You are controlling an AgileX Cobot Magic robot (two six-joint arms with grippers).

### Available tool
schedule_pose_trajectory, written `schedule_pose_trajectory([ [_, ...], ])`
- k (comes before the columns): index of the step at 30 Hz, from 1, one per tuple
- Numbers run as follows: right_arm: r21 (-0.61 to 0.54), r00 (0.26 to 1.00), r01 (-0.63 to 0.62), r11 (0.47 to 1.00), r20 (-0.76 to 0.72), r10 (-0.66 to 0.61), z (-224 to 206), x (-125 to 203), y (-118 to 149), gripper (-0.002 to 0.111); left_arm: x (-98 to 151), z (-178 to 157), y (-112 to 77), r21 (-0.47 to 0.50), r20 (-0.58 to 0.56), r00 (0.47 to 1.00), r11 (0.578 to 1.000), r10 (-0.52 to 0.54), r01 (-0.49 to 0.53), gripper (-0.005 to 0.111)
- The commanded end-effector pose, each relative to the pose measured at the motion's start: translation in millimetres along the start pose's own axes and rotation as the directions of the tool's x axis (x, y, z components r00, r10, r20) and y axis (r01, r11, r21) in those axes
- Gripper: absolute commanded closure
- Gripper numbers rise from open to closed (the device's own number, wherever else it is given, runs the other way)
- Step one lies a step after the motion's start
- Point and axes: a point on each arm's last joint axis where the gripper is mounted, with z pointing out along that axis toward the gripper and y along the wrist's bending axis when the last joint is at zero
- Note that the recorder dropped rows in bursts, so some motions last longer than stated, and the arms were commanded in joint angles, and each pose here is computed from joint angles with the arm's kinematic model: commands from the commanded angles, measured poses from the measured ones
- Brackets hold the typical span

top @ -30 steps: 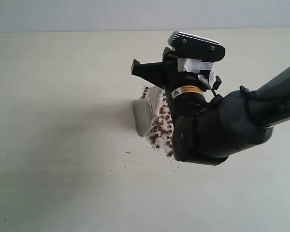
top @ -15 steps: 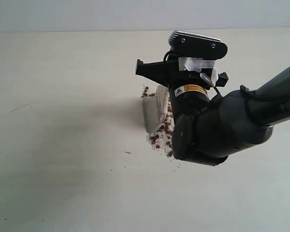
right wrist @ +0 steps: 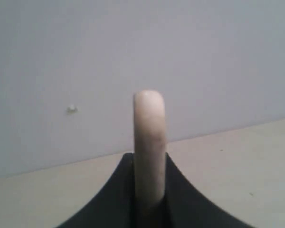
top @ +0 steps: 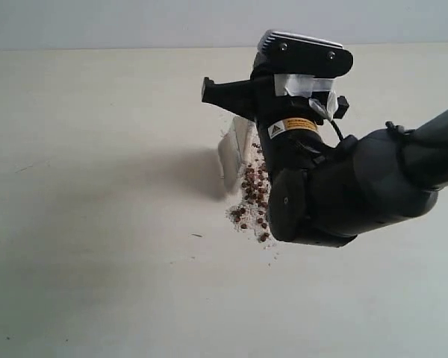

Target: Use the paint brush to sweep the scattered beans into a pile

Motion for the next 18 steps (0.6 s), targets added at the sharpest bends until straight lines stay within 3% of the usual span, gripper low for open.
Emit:
schedule_pose_trajectory([
  [1, -0.071, 0.993, -0.081, 0.994, 0.078, 0.086, 4, -22, 15, 0.108, 1, -1, -0.1, 0.002, -0.002, 1.000, 1.000, -0.004, 0.004, 0.107],
  [10, -0.020, 0.991, -0.134, 0.991, -0.002, 0.134, 60, -25, 20, 0.108, 1, -1, -0.1, 0.002, -0.002, 1.000, 1.000, -0.004, 0.004, 0.107],
  [18, 0.047, 0.994, -0.083, 0.995, -0.068, 0.086, 80, 9, 12, 0.108, 1, -1, -0.1, 0.002, -0.002, 1.000, 1.000, -0.004, 0.004, 0.107],
])
